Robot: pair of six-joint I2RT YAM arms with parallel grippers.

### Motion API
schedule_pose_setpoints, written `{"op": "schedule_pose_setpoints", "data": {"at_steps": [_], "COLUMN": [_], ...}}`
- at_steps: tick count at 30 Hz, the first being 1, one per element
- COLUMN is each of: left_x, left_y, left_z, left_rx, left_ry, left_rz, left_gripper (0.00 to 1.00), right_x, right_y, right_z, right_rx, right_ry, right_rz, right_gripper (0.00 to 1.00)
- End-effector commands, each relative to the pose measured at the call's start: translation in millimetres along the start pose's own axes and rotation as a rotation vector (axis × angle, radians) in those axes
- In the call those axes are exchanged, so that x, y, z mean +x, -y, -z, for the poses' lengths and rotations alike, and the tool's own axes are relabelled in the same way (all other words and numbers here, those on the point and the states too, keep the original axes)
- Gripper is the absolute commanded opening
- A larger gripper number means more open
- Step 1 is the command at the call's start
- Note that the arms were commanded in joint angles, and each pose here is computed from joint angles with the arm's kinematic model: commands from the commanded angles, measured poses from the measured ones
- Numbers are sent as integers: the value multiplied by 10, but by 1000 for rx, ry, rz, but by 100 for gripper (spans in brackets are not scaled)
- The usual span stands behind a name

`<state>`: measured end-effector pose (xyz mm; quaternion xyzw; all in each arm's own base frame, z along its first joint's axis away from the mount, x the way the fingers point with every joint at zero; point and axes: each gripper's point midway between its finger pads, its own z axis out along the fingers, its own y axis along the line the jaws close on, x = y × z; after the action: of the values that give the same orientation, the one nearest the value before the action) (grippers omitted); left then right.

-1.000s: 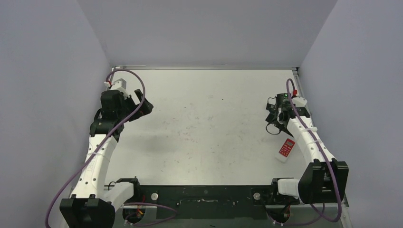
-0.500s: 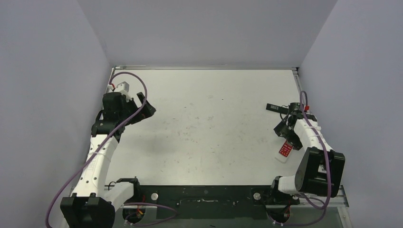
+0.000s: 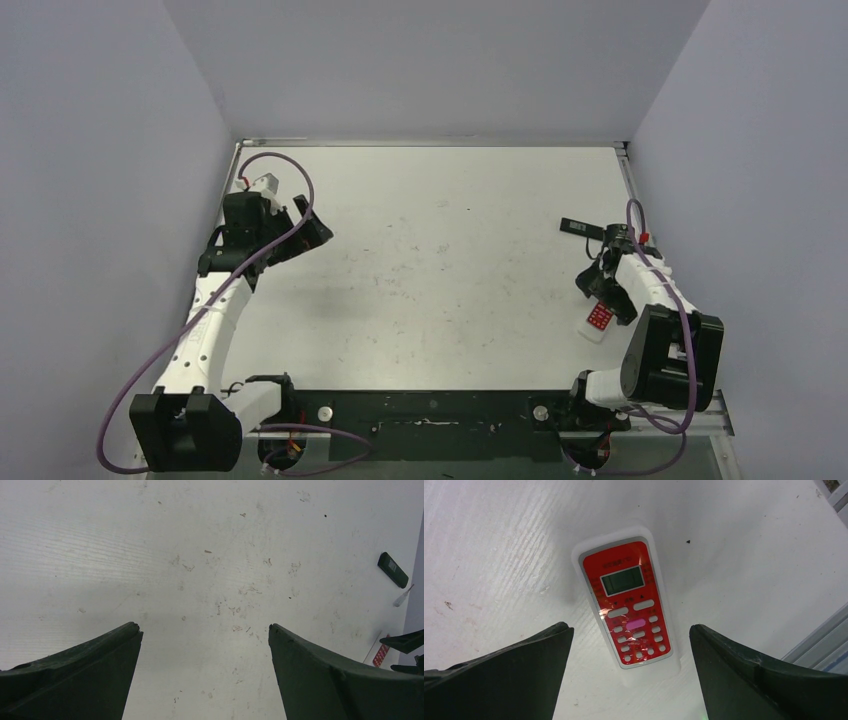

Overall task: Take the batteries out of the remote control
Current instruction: Move the remote control to the center of the board.

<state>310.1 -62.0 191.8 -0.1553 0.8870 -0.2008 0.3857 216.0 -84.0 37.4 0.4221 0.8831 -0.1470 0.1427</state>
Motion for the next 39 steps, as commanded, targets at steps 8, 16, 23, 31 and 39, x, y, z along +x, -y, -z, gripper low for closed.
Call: {"op": "schedule_pose_setpoints", "data": {"at_steps": [8, 16, 23, 31, 39], "left_x": [-193, -206, -182, -102, -76], "left_y": [131, 121, 176, 247, 217], "left_z": [43, 38, 14, -20, -10], "left_rx": [19, 18, 32, 42, 24], "left_ry": [49, 65, 59, 43, 42], "left_rz": [-7, -4, 9, 6, -12], "left_gripper": [98, 98, 99, 99, 99], "right_x": [219, 301, 355, 822, 1523], "right_y": [-76, -228, -634, -1133, -1755], "right_z": [-146, -107, 241, 486, 936], "right_rx": [-65, -176, -369, -475, -607], "right_ry": [-29, -14, 107, 128, 229], "right_rz": [-76, -20, 95, 388, 784], "right_gripper": [91, 81, 61, 58, 59]}}
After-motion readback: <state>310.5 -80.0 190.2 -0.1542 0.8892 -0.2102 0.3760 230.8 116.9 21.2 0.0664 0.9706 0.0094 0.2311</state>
